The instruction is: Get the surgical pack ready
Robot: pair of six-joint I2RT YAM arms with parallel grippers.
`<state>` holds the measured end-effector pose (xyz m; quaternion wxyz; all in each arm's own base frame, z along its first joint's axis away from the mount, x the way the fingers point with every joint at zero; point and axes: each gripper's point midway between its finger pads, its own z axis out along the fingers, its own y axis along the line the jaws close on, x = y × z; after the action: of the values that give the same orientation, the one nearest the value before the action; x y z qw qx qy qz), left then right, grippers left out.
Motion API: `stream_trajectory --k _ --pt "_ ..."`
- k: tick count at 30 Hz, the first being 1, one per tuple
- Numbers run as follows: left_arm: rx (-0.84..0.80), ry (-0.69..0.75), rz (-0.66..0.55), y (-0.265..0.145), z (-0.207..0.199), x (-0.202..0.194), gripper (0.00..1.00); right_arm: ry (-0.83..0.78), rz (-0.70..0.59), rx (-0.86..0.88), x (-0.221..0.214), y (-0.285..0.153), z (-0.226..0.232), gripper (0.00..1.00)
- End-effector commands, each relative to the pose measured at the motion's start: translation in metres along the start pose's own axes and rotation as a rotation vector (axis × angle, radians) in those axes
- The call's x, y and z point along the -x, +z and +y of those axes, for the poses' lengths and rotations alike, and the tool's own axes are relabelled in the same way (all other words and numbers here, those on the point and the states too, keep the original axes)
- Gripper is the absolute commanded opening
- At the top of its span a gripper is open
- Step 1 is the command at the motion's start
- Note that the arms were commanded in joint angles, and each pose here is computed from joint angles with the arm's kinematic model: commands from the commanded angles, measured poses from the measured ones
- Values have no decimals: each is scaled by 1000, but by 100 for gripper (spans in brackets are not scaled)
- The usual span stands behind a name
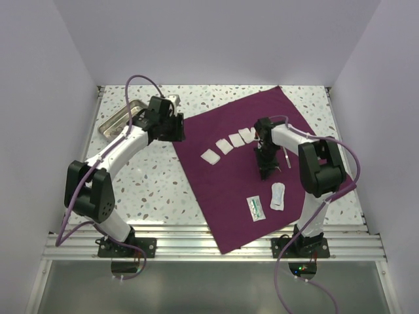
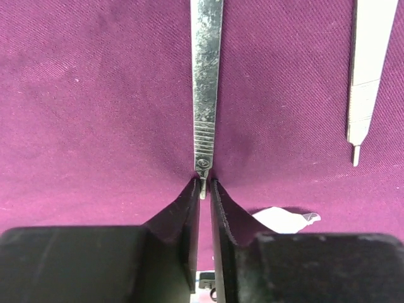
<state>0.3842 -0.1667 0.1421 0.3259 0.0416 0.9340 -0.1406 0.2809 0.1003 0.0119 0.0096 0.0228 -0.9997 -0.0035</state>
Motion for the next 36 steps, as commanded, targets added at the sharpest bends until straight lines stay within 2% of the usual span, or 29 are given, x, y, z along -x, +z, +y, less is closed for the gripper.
stream_trajectory --k 1,6,11,14,18,22,28,36 --pt "-29 -18 -32 -3 -8 15 54 0 0 -51 1 10 -5 13" --pt "-73 -79 11 -2 -19 10 56 0 -28 -18 8 -12 2 1" --pt "-127 -176 93 3 -35 3 58 -20 -33 59 9 -32 15 0" --pt "-251 -231 115 5 -58 1 59 -24 -50 89 9 -46 19 0" --pt "-339 -303 152 9 -76 -6 59 -36 -79 120 9 -60 23 0" --pt "-445 -382 177 13 -95 -9 61 -81 -131 314 11 -77 55 0" --pt "-561 -428 179 18 -127 -5 62 -104 -180 494 9 -100 106 0" --pt "-648 -458 237 22 -163 -23 55 -88 -248 674 20 -130 164 0"
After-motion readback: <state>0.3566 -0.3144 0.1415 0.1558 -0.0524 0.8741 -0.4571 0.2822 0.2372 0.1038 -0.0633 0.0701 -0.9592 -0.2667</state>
